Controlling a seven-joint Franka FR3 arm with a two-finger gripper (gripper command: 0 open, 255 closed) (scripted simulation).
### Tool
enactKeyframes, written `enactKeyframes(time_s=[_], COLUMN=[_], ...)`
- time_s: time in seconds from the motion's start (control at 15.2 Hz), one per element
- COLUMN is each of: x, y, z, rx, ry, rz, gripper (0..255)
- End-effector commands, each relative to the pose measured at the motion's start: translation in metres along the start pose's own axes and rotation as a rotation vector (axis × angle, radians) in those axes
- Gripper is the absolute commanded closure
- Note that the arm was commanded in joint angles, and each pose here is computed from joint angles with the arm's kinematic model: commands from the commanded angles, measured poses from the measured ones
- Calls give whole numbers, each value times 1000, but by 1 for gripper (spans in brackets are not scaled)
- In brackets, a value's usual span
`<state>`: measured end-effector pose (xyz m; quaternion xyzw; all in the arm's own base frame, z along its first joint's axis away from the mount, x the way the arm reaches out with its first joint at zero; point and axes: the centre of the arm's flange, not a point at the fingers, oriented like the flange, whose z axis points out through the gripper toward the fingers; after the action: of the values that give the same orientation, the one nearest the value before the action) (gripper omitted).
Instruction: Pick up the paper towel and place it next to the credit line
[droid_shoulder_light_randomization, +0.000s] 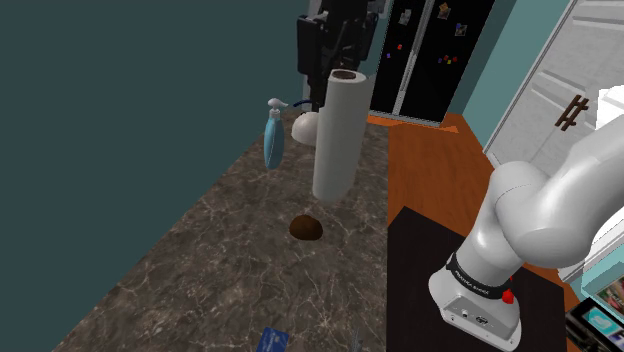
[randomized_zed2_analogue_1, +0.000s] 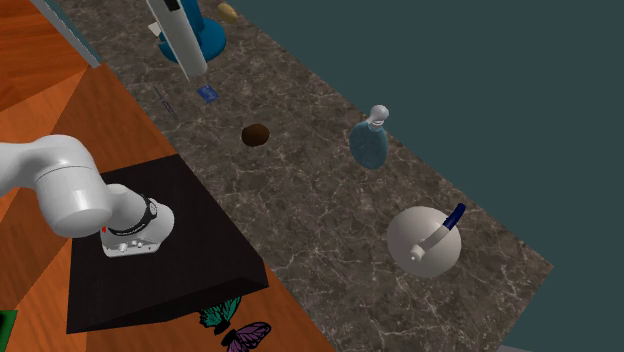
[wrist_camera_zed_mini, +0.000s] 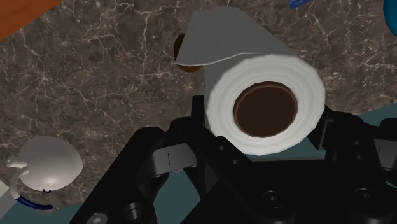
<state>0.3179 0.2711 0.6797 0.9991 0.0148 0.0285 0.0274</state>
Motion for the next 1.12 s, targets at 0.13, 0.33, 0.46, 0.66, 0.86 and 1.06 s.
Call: enactKeyframes(time_s=[0.13,0.33,0.46,0.66,0.86,1.06], x=[-2,-3,-4,-5,-5,-6], y=[-1,-2,-3,-4,-5,-5], z=[21,37,47,63,79,95], rx=[0,0,0,0,0,0], ry=[0,0,0,0,0,0], rz=[1,1,1,1,1,1], gripper=[255,255,255,255,255,255])
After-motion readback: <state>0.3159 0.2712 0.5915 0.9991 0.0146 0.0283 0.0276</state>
